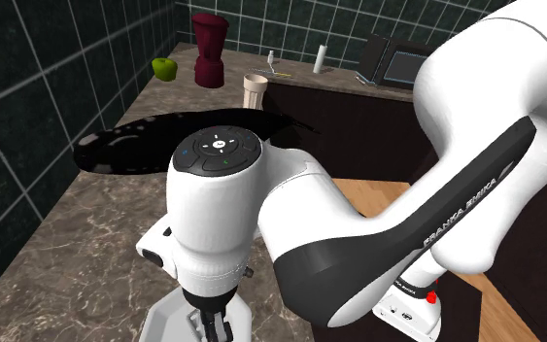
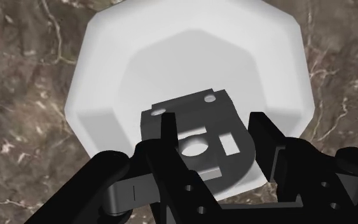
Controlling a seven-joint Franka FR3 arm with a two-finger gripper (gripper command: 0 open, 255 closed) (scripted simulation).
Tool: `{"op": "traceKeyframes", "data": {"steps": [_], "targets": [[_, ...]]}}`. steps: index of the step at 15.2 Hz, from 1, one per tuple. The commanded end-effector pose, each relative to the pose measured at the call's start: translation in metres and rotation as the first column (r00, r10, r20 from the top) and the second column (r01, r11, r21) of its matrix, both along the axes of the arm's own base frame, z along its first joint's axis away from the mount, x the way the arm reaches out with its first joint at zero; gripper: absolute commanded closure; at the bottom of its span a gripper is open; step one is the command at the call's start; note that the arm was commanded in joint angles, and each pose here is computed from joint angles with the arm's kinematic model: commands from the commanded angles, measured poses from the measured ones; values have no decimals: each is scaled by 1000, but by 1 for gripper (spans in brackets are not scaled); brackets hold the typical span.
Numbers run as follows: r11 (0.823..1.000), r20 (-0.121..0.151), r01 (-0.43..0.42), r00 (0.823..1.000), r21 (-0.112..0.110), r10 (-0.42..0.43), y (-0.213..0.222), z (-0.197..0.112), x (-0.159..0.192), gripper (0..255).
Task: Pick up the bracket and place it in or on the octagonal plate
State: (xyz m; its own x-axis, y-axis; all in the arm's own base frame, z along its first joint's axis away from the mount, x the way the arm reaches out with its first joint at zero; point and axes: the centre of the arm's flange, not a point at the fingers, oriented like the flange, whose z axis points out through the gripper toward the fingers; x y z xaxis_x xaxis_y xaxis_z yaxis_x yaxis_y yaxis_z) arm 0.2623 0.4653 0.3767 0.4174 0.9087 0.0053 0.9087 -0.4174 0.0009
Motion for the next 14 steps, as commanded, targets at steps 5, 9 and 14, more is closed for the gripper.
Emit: {"op": "traceKeyframes", "data": {"steps": [5,9,14], "targets": [[1000,0,0,1000,0,0,0,0,0,0],[1000,0,0,1000,0,0,0,40,0,0],[1000,0,0,1000,0,0,0,50,0,0]]}}
